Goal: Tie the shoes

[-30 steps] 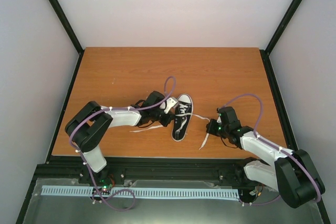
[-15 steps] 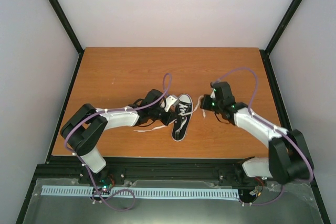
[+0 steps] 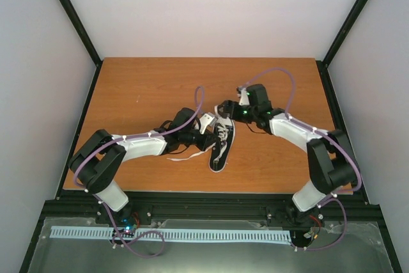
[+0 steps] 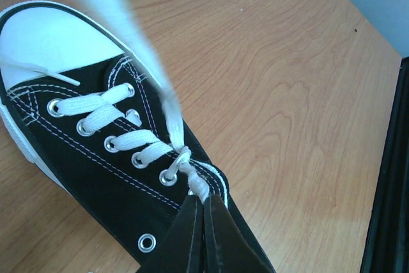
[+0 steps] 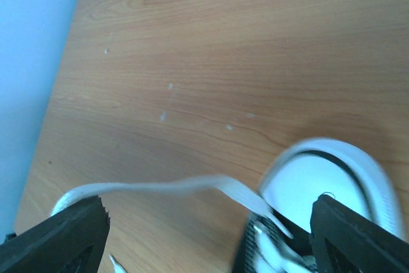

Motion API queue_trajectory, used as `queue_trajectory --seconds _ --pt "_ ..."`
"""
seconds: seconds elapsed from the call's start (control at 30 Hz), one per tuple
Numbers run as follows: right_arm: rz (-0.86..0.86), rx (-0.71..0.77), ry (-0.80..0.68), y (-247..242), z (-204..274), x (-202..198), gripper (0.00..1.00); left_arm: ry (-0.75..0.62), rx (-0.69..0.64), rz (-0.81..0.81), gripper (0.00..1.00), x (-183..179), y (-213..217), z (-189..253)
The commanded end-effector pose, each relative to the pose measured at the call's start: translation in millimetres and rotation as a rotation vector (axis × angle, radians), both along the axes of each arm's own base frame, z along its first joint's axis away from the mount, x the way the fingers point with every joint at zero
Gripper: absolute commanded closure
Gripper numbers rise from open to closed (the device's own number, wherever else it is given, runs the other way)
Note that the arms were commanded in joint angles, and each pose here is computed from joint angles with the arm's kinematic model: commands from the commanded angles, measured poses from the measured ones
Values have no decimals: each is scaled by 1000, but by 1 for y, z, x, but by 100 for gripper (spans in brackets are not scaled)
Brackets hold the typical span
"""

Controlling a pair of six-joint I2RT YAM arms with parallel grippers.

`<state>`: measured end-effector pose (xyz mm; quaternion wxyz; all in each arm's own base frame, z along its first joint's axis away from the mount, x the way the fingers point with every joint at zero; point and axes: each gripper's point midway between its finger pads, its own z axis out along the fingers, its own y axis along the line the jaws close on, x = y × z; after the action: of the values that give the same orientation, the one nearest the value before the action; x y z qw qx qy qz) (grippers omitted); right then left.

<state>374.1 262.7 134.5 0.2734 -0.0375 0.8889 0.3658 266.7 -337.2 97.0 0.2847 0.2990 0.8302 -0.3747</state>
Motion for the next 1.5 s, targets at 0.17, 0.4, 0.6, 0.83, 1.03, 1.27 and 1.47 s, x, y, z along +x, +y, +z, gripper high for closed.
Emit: queue_trajectory --seconds 0.17,0.4,0.6,0.83,1.03,1.27,1.47 --pt "-38 3 -70 -57 -8 -43 6 33 -66 -10 99 1 -14 17" --pt "53 15 -78 -48 -16 -51 10 56 -65 -15 99 -2 -14 13" --pt "153 -142 -62 -11 -25 -38 12 61 -69 -6 99 -4 -11 9" --pt "-21 -284 -49 -48 -27 -16 8 67 -75 9 99 -5 -9 8" --pt "-207 -360 -50 -123 -22 10 2 55 -70 -11 99 -10 -6 6" --pt "-323 -458 -73 -159 -9 31 2 55 -65 -13 99 -11 -5 5" --pt "-465 -386 2 -209 -12 36 2 43 -56 -10 99 -10 -4 2"
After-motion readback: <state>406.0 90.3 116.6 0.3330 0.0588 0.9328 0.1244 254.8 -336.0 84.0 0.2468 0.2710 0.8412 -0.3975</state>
